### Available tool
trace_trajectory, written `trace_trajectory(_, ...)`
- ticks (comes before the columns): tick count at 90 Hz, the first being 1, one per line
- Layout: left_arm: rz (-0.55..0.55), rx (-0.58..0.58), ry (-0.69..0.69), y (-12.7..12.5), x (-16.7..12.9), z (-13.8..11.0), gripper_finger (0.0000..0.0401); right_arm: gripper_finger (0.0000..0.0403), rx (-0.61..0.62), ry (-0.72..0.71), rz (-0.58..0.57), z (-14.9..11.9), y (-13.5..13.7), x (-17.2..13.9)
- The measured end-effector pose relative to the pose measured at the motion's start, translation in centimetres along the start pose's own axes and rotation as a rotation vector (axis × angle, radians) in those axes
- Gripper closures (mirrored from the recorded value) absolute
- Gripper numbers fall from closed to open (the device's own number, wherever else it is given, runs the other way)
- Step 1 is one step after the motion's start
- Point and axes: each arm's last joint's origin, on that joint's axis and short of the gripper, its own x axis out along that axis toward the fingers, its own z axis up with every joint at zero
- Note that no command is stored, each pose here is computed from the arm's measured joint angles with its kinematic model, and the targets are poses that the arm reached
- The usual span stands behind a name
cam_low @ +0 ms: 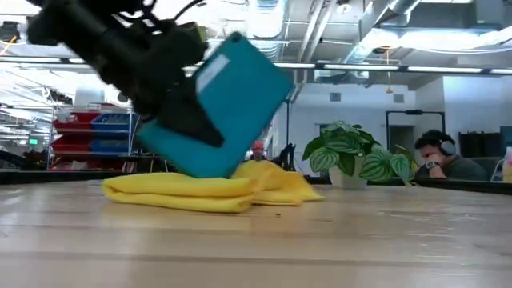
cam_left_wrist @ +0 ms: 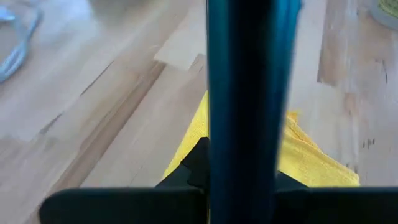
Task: Clean tablet
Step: Wipe the back of the tablet using microfiber towel
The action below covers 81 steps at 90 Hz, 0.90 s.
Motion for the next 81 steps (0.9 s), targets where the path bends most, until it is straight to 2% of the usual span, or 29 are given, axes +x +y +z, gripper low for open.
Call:
trace_trajectory(20,-0.072,0.006,-0.065,-0.8,-2.6,1.1,0.0390,0.0075,-0.032,0.096,0.008,-1.6,0.9,4.8)
trace_trajectory(40,-0.124,0.000,-0.110,-1.4,-5.3,1.8,0.0390,0.0075,0.024,0.178,-0.002,-4.0,2.3,8.6)
trace_trajectory(50,-0.121,0.007,-0.103,-1.4,-5.5,1.3,0.0390,0.0075,0.014,0.211,-0.014,-5.8,3.0,10.3)
trace_trajectory(62,-0.101,-0.019,-0.059,-0.8,-5.4,-0.3,0.0390,0.0075,0.076,0.227,-0.034,-7.2,3.5,12.0)
trace_trajectory(76,-0.086,-0.058,-0.029,-0.5,-6.3,-1.3,0.0390,0.0075,0.110,0.286,-0.089,-9.6,2.8,14.6)
trace_trajectory(81,-0.072,-0.062,-0.005,-0.3,-6.7,-1.5,0.0390,0.0076,0.131,0.291,-0.075,-10.2,2.5,15.7)
